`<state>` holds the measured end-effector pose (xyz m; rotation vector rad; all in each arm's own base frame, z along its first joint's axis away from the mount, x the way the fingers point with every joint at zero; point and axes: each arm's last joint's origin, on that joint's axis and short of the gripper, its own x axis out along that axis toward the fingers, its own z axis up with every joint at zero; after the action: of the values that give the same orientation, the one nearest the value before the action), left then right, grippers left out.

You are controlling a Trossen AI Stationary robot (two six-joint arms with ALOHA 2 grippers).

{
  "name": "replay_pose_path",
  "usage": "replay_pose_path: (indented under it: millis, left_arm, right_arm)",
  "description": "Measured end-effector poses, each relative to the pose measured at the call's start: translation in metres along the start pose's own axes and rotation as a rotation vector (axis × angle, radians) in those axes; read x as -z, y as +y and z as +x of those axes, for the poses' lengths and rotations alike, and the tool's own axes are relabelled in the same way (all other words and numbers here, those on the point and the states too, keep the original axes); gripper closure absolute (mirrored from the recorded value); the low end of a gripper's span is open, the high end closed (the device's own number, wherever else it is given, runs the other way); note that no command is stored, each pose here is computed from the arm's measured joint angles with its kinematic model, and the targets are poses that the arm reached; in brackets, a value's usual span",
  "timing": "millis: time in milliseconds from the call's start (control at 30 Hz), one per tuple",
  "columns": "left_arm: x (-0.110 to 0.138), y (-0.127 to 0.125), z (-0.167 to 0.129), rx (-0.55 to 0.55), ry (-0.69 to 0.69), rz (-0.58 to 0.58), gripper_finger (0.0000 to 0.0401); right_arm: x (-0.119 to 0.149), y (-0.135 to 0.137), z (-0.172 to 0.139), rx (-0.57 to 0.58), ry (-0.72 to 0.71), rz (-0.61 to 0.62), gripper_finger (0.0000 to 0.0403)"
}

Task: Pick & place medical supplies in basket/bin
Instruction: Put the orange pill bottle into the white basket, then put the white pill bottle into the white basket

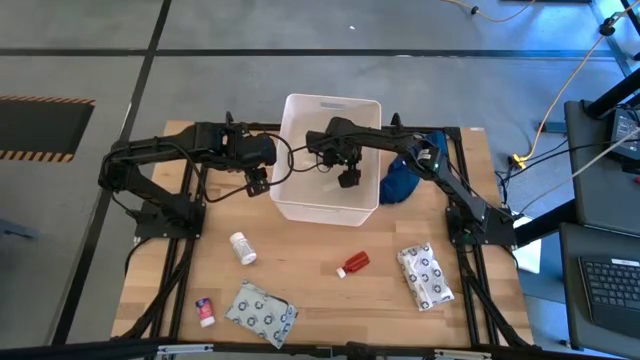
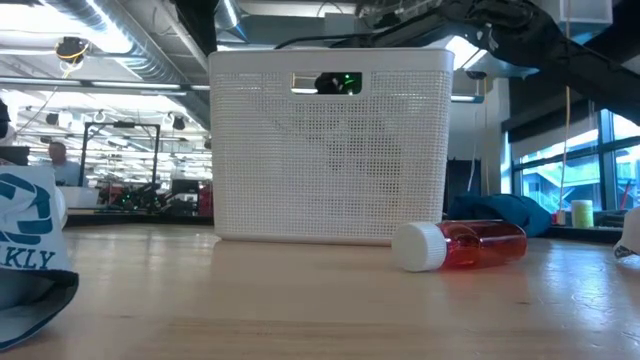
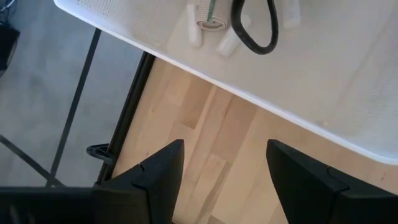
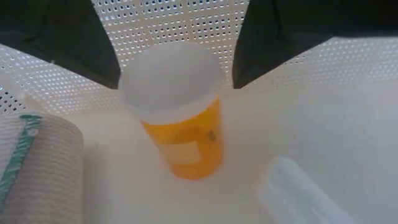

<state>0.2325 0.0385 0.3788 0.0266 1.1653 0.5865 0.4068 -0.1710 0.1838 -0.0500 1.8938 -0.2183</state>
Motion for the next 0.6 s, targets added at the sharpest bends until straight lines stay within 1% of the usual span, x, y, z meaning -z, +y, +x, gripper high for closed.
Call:
replay_pose_path:
  millis: [100,200,300,467,600]
  left_arm:
    - [0.000,0.000,0.000,0.000,0.000,0.000,0.0180]
    - [0.000,0.000,0.000,0.000,0.000,0.000,0.0180]
    - [0.000,0.000,0.000,0.001,0.000,0.000,0.0180]
    - [0.000,0.000,0.000,0.001,0.001,0.000,0.0180]
    - [0.001,0.000,0.000,0.002,0.010,0.004,0.0180]
  right_arm:
    - [0.000,0.001,-0.001,0.002,-0.001,-0.001,0.0069]
    - [0.001,0.001,-0.003,0.004,-0.007,0.023,0.0056]
    - [0.004,0.001,-0.009,0.008,-0.020,0.032,0.0053]
    - [0.015,-0.001,-0.028,0.020,-0.070,0.044,0.0052]
    - [0.030,-0.003,-0.049,0.028,-0.127,0.110,0.0052]
